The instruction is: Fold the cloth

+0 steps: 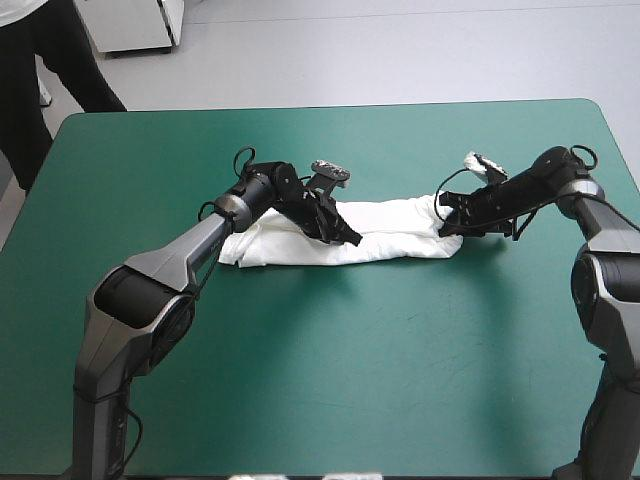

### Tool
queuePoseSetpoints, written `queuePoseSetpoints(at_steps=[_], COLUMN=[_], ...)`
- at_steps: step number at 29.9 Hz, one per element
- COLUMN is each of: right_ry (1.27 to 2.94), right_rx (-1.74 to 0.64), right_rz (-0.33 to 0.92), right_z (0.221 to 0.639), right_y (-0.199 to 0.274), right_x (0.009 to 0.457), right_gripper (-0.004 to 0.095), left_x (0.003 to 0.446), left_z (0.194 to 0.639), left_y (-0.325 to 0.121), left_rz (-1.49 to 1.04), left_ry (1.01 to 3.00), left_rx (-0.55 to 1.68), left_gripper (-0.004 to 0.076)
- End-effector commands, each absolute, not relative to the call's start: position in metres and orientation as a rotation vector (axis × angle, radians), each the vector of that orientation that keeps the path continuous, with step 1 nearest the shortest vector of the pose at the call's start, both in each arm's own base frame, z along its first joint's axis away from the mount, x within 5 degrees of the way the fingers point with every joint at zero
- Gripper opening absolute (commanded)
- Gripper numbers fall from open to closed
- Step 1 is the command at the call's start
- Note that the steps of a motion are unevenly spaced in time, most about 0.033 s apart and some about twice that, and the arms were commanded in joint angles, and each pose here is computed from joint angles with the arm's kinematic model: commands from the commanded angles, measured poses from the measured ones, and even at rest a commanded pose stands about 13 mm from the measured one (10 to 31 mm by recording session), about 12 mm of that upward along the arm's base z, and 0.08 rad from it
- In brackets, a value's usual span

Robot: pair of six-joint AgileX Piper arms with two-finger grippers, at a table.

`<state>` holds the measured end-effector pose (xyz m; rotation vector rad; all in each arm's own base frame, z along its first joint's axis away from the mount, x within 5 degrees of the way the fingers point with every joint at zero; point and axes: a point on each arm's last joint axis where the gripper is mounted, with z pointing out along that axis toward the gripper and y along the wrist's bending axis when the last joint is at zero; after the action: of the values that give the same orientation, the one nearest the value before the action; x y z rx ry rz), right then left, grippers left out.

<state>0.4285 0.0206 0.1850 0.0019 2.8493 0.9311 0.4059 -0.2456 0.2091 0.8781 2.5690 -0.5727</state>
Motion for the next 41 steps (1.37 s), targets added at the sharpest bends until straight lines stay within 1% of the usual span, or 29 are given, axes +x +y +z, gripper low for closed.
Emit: queuePoseSetpoints(at_steps=[1,3,11,17,21,28,30,34,37,41], right_ry=[2.84,2.813,2.604,2.491,2.473,2.478,2.478,2.477,2.477,2.444], right_rx=[-0.082,-0.09,-0.144,-0.183,-0.195,-0.196,-0.198,-0.2,-0.203,-0.209], right_rz=[0.921,0.928,0.942,0.962,0.958,0.963,0.962,0.961,0.963,1.016], right_z=[0.205,0.219,0.299,0.339,0.349,0.348,0.348,0.348,0.349,0.352], right_y=[0.024,0.024,0.028,0.032,0.033,0.033,0.033,0.033,0.034,0.038], right_x=[0.427,0.428,0.421,0.406,0.401,0.401,0.401,0.401,0.4,0.4], right_gripper=[-0.0013,-0.0013,-0.0013,-0.0013,-0.0013,-0.0013,-0.0013,-0.0013,-0.0013,-0.0013], left_x=[0.401,0.399,0.395,0.395,0.396,0.397,0.397,0.398,0.4,0.396], left_z=[0.236,0.235,0.234,0.234,0.234,0.235,0.242,0.271,0.298,0.338], left_y=[-0.249,-0.248,-0.247,-0.247,-0.247,-0.246,-0.245,-0.241,-0.233,-0.212], left_rz=[-0.609,-0.611,-0.618,-0.619,-0.618,-0.614,-0.608,-0.537,-0.515,-0.507], left_ry=[2.513,2.527,2.568,2.57,2.565,2.555,2.538,2.469,2.417,2.378], left_rx=[0.871,0.883,0.917,0.914,0.91,0.898,0.9,0.928,0.896,0.871], left_gripper=[-0.001,-0.001,-0.001,-0.001,-0.001,-0.001,-0.001,-0.001,-0.001,-0.001])
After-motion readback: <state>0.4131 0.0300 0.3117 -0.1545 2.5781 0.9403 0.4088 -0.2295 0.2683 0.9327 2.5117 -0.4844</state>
